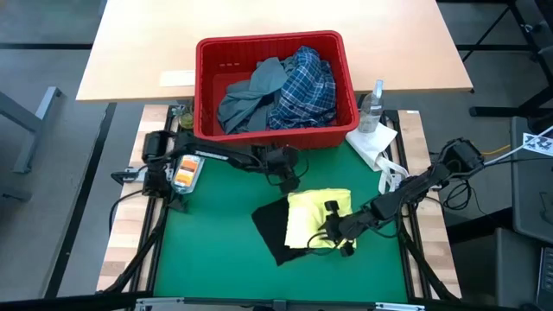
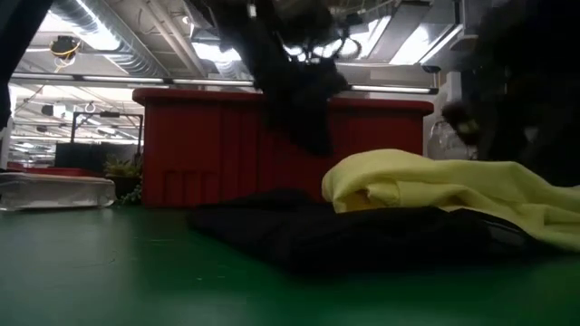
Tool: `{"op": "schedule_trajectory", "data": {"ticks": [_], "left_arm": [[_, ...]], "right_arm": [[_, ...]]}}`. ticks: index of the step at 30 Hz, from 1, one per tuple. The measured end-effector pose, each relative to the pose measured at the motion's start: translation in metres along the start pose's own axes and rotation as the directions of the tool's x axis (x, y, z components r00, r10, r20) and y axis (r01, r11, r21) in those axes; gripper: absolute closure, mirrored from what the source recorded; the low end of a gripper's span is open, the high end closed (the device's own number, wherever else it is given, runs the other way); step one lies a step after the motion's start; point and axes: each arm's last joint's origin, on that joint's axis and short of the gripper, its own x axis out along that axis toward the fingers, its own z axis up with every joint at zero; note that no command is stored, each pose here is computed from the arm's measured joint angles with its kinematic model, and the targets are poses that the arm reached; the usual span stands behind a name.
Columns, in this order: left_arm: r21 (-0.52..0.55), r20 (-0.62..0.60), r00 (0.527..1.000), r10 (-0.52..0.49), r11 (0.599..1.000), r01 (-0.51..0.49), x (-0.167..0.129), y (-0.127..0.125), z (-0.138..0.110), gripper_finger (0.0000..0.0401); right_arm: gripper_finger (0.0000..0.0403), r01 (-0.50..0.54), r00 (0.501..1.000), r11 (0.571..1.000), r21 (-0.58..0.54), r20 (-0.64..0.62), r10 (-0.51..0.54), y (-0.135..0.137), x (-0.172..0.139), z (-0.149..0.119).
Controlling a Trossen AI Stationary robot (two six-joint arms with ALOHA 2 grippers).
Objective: Fold Laundry from Bin
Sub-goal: Fold the yellow shirt
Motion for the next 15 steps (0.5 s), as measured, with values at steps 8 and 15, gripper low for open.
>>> {"op": "schedule_trajectory", "data": {"ticks": [8, 15], "left_arm": [[0.011, 0.026, 0.957, -0.289, 0.957, 0.289, -0.042, -0.027, 0.008, 0.0307], [0.081, -0.034, 0.962, -0.272, 0.958, 0.274, -0.032, -0.062, -0.014, 0.0307]], "right_arm": [[0.0267, 0.068, 0.99, 0.996, -0.056, 0.125, -0.061, -0.002, -0.023, 0.027], [0.0267, 0.265, 0.964, 0.961, -0.083, 0.053, -0.261, -0.011, -0.045, 0.028]]}}
